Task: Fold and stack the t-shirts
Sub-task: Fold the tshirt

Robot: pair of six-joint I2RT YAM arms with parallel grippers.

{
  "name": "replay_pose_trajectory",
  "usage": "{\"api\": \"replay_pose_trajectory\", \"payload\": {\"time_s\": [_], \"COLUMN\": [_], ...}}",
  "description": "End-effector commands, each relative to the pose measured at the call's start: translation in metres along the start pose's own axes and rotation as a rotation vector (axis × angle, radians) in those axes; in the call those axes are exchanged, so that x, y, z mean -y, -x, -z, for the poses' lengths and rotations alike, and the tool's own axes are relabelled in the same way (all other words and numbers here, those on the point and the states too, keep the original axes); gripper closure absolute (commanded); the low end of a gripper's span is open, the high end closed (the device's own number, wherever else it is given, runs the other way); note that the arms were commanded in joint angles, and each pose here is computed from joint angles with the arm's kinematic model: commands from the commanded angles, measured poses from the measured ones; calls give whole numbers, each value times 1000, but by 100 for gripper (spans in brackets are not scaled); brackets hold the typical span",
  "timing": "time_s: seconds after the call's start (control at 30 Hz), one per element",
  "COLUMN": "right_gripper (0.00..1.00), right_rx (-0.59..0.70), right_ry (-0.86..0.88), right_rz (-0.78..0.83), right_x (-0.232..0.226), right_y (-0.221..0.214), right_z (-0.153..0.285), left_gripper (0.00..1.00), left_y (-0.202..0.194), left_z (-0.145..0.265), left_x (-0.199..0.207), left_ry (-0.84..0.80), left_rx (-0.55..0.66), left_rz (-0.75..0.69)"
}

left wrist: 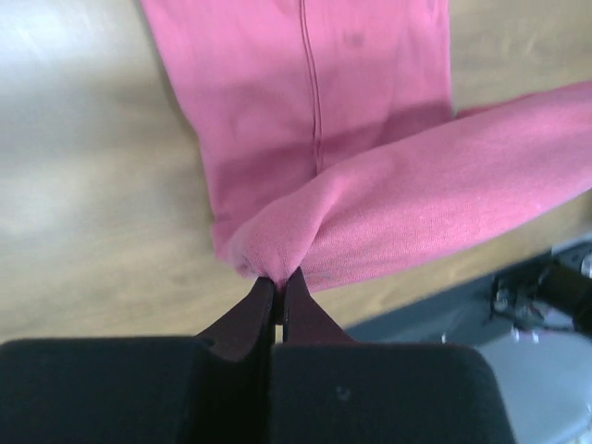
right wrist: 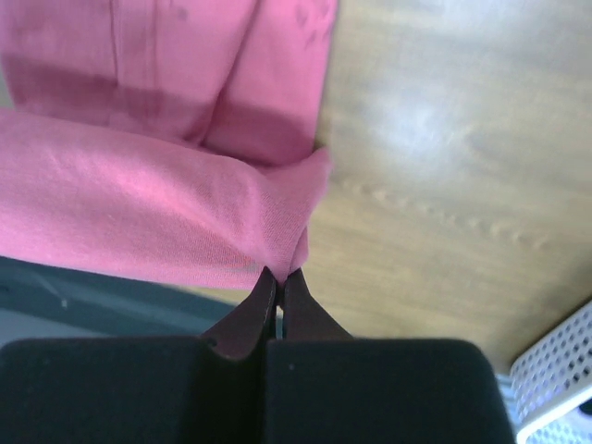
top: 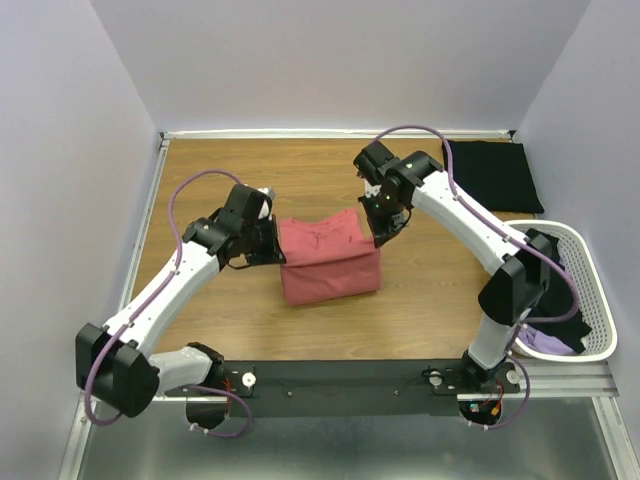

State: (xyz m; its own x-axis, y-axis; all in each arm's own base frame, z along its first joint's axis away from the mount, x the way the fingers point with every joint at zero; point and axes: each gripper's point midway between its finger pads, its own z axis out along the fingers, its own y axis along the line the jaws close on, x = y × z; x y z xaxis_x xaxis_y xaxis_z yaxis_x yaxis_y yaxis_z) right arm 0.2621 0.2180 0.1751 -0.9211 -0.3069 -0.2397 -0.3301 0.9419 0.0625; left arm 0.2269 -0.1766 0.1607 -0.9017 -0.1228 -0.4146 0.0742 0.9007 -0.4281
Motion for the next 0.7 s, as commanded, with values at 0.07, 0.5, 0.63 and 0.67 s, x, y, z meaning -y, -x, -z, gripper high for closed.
{"api": "replay_pose_trajectory", "payload": {"time_s": [0.07, 0.5, 0.63, 0.67], "right_gripper": [99, 99, 99, 100], "right_rx": [51, 50, 54, 55], "right_ry": [-19, -12, -14, -13], "right_rz": [-6, -101, -118, -117], "right_x": [37, 80, 88, 89], "right_y": [47, 104, 104, 103], "right_z": [-18, -130, -144, -145], "left_gripper": [100, 100, 100, 100], "left_y": [57, 123, 130, 129], "left_z": [-22, -114, -129, -132], "left_x": [-24, -57, -56, -58], "left_ry": [26, 20, -2, 6], "left_rx": [90, 121, 120, 120], "left_rz": [-64, -70, -77, -75]}}
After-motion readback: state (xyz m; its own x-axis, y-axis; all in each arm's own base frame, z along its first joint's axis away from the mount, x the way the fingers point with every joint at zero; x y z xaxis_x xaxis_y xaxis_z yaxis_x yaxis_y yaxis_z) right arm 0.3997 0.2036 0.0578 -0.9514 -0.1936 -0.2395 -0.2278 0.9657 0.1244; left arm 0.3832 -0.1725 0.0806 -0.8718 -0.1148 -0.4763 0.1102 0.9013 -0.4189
